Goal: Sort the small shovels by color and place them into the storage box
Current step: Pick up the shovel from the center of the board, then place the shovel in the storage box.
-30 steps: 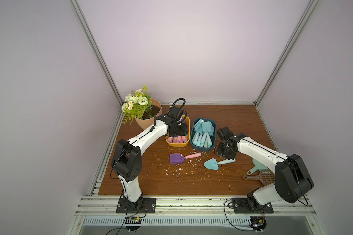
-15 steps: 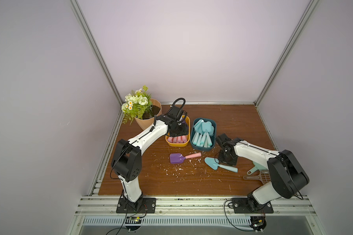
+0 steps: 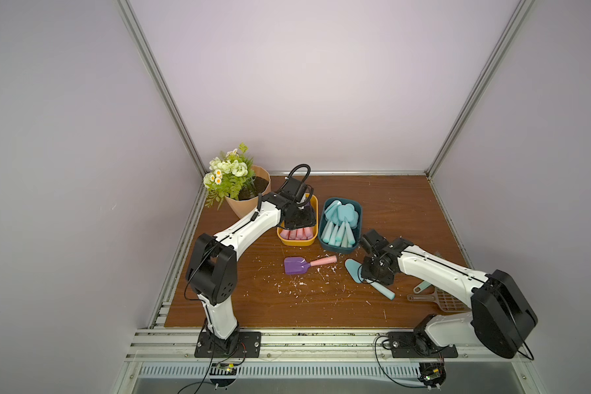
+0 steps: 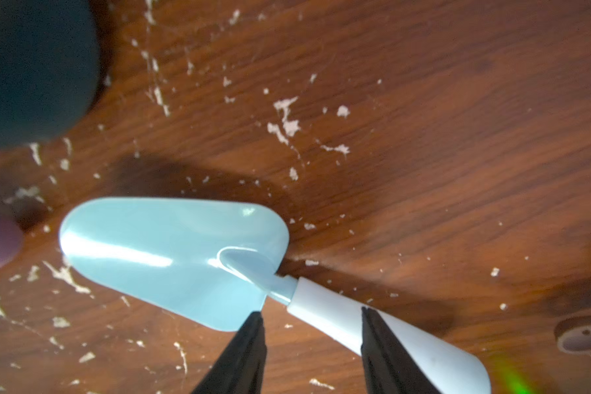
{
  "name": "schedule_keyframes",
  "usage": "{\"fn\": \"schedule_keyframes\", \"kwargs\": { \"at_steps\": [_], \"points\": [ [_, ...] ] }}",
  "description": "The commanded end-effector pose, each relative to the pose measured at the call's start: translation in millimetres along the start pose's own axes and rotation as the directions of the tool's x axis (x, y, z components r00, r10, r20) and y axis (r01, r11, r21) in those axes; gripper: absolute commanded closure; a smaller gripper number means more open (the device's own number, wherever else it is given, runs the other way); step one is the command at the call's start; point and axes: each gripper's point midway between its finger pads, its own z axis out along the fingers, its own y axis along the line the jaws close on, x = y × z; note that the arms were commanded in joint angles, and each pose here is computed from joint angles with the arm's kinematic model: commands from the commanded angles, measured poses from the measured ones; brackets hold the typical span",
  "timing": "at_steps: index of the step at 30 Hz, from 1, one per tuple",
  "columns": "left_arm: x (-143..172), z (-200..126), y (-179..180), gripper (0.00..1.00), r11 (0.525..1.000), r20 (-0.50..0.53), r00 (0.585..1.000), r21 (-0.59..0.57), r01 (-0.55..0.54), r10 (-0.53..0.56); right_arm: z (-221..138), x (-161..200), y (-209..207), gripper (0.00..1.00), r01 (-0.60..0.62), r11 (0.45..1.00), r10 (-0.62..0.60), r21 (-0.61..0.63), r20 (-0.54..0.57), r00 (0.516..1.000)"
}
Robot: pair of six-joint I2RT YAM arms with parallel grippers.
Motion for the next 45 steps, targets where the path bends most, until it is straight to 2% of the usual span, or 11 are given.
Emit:
{"fn": "schedule_keyframes", "kwargs": {
  "at_steps": [1,7,12,14,17,19,21,28,34,40,45],
  "points": [
    [7.6,5.7,9.7,0.42,1.000,-0.028,0.999,-0.013,0.028,-0.028,-2.9,10.9,-21.9,0.46,0.101,0.987,-0.097,0.121,-0.045,0.994],
    [8.9,9.1,8.9,0.42,0.999,-0.039,0.999,-0.004,0.037,-0.038,7.4,16.2,-34.2,0.43,0.192,0.963,-0.179,0.189,-0.086,0.980],
    [9.5,8.6,9.9,0.42,0.999,-0.038,0.999,-0.007,0.034,-0.035,15.4,32.7,-24.3,0.48,0.202,0.975,-0.191,0.088,-0.126,0.974],
    [9.1,8.8,9.7,0.42,0.999,-0.037,0.999,-0.007,0.036,-0.036,17.5,37.4,-17.8,0.54,0.196,0.980,-0.190,0.037,-0.125,0.974],
    [7.9,9.1,8.6,0.42,0.999,-0.036,0.999,-0.005,0.035,-0.035,20.8,40.4,-11.6,0.70,0.167,0.986,-0.167,-0.008,-0.115,0.979],
    [6.1,8.1,8.0,0.42,0.999,-0.031,0.999,-0.005,0.032,-0.032,21.2,39.1,-12.3,0.84,0.147,0.989,-0.146,-0.003,-0.105,0.984],
    [4.7,7.1,7.6,0.42,1.000,-0.025,0.999,-0.006,0.028,-0.028,17.5,34.0,-11.0,0.91,0.131,0.991,-0.130,0.002,-0.089,0.987],
    [0.0,2.3,9.0,0.42,1.000,-0.003,1.000,-0.015,0.018,-0.018,-52.8,-34.8,7.1,0.95,0.032,0.999,-0.037,0.038,0.126,0.991],
    [-2.7,-1.6,11.9,0.42,1.000,0.013,1.000,-0.024,0.012,-0.011,-100.6,-99.3,61.8,0.93,0.096,0.995,-0.089,-0.013,0.260,0.962],
    [-4.4,-5.3,19.1,0.42,0.999,0.019,1.000,-0.032,0.006,-0.005,-77.0,-148.0,134.3,0.93,0.206,0.975,-0.181,-0.084,0.243,0.953],
    [-2.4,-10.2,30.3,0.42,0.999,0.027,1.000,-0.051,0.011,-0.010,-43.9,-164.1,179.8,0.93,0.241,0.961,-0.215,-0.138,0.181,0.960]
  ]
}}
